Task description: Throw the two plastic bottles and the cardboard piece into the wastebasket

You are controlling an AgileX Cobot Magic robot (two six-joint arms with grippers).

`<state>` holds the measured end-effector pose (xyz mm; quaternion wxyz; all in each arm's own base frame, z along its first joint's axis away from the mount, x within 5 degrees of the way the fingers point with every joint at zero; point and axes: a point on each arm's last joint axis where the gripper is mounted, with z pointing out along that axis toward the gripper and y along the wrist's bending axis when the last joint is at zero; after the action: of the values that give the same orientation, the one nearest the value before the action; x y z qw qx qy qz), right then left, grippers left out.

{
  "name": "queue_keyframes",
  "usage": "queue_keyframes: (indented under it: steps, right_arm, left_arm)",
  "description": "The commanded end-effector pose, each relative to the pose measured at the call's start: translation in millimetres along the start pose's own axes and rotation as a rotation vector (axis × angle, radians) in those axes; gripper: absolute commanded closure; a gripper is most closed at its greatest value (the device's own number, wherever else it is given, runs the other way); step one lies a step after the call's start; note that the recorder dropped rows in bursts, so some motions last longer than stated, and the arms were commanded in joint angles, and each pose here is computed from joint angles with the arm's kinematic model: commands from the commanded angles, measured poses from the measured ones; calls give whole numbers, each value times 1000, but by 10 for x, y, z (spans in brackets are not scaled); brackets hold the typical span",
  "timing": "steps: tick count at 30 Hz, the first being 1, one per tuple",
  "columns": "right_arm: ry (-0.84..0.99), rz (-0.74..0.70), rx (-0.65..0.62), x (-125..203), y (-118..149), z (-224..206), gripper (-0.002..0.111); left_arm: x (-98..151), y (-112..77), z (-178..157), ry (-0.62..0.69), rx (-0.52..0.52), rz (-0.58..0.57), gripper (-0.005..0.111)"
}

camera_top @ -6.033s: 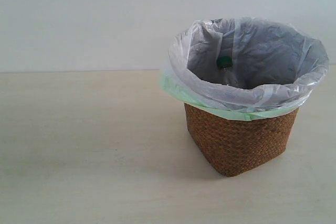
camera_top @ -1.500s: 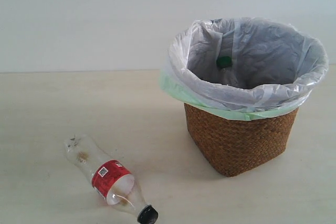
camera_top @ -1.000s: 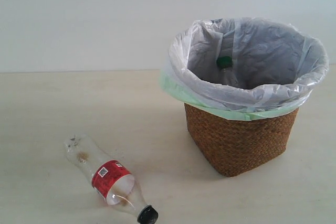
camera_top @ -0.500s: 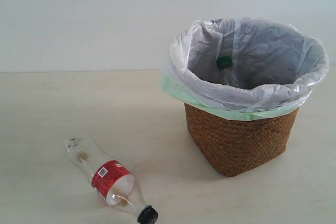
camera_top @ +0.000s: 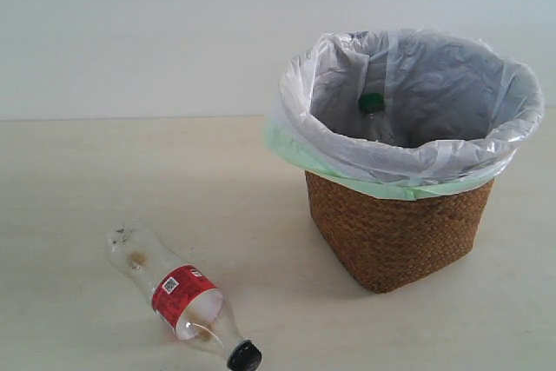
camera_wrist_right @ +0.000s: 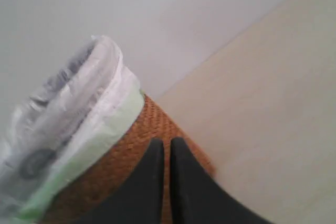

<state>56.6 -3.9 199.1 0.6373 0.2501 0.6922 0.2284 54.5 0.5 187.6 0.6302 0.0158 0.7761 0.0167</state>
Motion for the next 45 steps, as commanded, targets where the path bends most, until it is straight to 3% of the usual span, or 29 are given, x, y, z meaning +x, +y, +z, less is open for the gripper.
queue_keyframes:
  steps: [1, 6, 10, 15, 19, 23, 40, 45]
  right_arm:
    - [15, 489, -42, 17, 32, -2, 108]
    - [10, 593, -95, -4, 76, -5, 108]
    - [5, 537, -108, -9, 87, -6, 108]
    - [-13, 136, -111, -6, 92, -7, 108]
    - [42, -291, -111, 65, 86, -7, 108]
    - [65, -504, -71, 85, 39, -5, 108]
    - [71, -495, -67, 89, 35, -5, 108]
    - [92, -691, -56, 106, 11, -6, 108]
  left_arm:
    - [12, 1, 2, 2, -3, 4, 103]
    - [12, 1, 2, 2, -3, 4, 103]
    - [12, 1, 2, 2, -3, 4, 103]
    - [12, 1, 2, 2, -3, 4, 103]
    - [12, 1, 2, 2, -3, 4, 103]
    - [12, 1, 2, 2, -3, 4, 103]
    - [12, 1, 2, 2, -3, 4, 103]
    - [12, 1, 2, 2, -3, 4, 103]
